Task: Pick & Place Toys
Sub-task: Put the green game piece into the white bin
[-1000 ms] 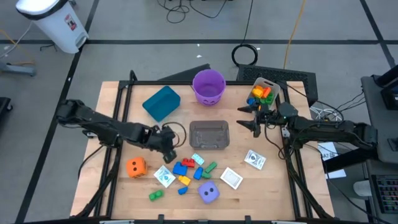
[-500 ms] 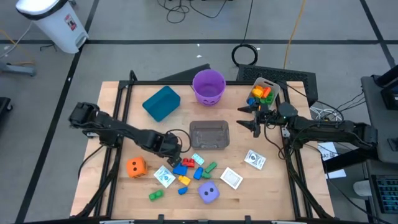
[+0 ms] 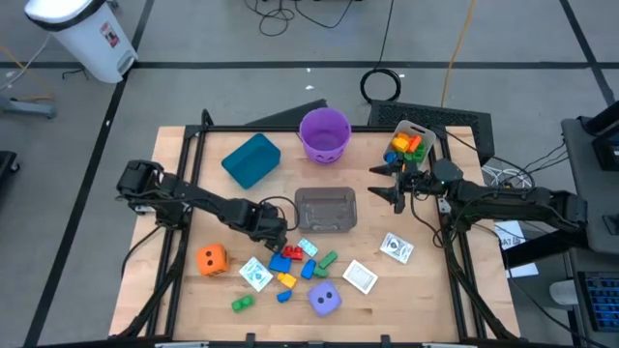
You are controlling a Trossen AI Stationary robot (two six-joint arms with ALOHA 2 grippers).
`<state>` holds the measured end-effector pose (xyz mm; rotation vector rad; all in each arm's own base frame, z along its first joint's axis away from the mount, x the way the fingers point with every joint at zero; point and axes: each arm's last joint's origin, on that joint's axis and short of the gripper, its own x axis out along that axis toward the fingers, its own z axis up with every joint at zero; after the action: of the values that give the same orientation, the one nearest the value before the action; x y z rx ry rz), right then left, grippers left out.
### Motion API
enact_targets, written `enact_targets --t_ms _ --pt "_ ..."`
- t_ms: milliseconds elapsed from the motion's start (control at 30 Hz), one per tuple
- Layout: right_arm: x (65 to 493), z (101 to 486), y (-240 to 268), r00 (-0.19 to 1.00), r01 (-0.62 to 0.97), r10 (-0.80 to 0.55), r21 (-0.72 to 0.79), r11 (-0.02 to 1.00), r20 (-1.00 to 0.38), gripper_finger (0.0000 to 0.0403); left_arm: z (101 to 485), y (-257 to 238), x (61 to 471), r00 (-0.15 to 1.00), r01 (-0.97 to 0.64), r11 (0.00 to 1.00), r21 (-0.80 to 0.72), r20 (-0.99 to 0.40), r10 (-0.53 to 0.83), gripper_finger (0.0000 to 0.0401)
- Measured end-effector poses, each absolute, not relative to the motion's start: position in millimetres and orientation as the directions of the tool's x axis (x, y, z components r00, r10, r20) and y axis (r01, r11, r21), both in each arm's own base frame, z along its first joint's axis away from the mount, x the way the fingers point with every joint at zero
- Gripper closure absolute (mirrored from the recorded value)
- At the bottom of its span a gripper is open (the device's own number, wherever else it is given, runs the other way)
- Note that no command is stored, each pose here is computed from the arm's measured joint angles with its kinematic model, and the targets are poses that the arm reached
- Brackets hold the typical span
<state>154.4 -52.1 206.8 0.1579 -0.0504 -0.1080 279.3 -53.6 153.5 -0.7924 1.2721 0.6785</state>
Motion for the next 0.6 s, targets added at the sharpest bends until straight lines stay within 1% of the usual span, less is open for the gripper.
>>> enact_targets --t_ms 200,367,400,600 --pt "154 207 -52 0.993 0.103 -0.111 0.16 0.982 0.042 0.0122 154 -55 279 0.169 -0.796 0.588 -0.147 -0.985 -0.017 0.0226" --pt "154 207 -52 0.993 0.103 -0.111 0.16 0.982 0.042 0.0122 154 -55 279 0.169 -0.762 0.632 -0.142 -0.985 -0.018 0.0287" --pt "154 207 -52 0.993 0.103 -0.111 0.159 0.982 0.042 0.0122 154 -55 279 0.17 -0.754 0.641 -0.141 -0.985 -0.017 0.0293" --pt "154 207 -52 0.993 0.103 -0.111 0.16 0.982 0.042 0.0122 167 -51 279 0.209 -0.727 0.671 -0.15 -0.978 0.008 0.0291"
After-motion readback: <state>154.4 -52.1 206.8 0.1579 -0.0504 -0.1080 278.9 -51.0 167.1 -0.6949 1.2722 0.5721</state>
